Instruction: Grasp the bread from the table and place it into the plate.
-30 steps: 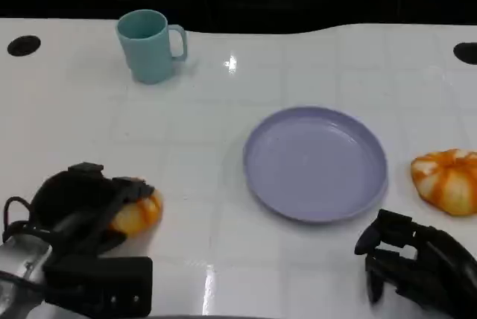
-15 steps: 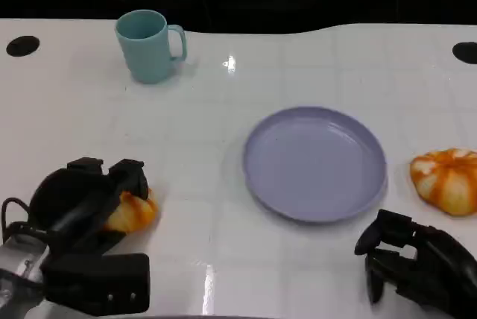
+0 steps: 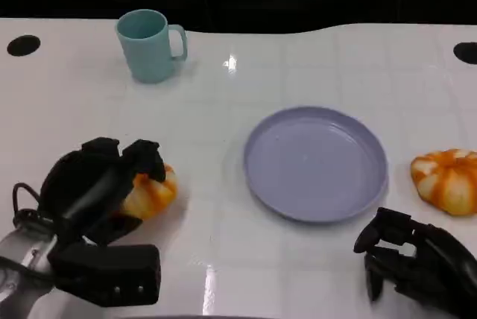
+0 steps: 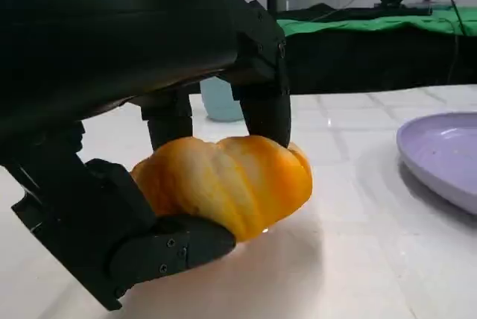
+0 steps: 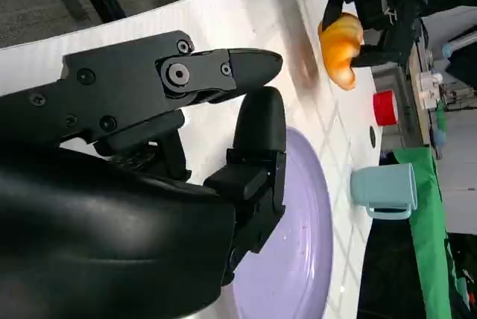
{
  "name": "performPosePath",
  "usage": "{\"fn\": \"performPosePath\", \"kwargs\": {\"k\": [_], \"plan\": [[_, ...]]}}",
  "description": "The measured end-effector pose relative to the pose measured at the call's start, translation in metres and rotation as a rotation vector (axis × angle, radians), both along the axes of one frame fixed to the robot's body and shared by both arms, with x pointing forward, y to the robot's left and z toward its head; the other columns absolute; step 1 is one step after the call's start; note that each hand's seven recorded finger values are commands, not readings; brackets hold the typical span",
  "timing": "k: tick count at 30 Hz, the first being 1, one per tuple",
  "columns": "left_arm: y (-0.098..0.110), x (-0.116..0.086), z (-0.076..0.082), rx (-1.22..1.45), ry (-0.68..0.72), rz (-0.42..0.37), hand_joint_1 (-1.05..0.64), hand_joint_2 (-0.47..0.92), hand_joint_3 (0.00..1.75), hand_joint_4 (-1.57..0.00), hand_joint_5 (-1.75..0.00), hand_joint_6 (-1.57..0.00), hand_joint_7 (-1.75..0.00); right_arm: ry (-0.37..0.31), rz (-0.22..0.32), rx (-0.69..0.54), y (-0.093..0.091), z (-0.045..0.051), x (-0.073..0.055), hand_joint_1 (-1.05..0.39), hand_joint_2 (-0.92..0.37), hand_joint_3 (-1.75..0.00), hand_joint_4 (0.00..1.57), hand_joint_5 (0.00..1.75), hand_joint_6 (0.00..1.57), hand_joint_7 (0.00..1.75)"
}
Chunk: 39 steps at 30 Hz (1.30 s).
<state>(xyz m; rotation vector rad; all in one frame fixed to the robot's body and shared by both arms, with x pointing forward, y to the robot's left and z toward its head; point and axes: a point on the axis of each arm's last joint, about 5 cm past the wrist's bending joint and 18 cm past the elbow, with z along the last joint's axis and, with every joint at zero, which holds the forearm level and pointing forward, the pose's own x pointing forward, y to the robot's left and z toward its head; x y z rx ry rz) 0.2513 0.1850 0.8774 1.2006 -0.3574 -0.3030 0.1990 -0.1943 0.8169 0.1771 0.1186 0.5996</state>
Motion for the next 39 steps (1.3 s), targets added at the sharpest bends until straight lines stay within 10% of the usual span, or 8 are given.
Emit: {"fn": "performPosePath", "kwargs": {"k": [17,30,39], "plan": [[-0.035,0.031,0.036,-0.061,-0.058,-0.084,-0.24,0.85,0.42,-0.72,-1.75,-0.57,-1.64,0.001,0.007,0.008,0.0,-0.0002,0.001,-0.52,-0.92,-0.24,0.65,1.75,0.69,1.33],[-0.072,0.043,0.054,-0.086,-0.065,-0.179,-0.24,0.91,0.39,-0.76,-1.75,-0.54,-1.74,-0.014,0.016,0.01,-0.004,-0.0029,-0.001,-0.51,-0.92,-0.25,0.67,1.74,0.69,1.33],[-0.106,0.049,0.064,-0.087,-0.078,-0.263,-0.27,0.92,0.28,-0.77,-1.75,-0.67,-1.44,-0.012,0.01,0.004,-0.006,-0.002,0.0,-0.5,-0.92,-0.26,0.67,1.74,0.69,1.34]]}}
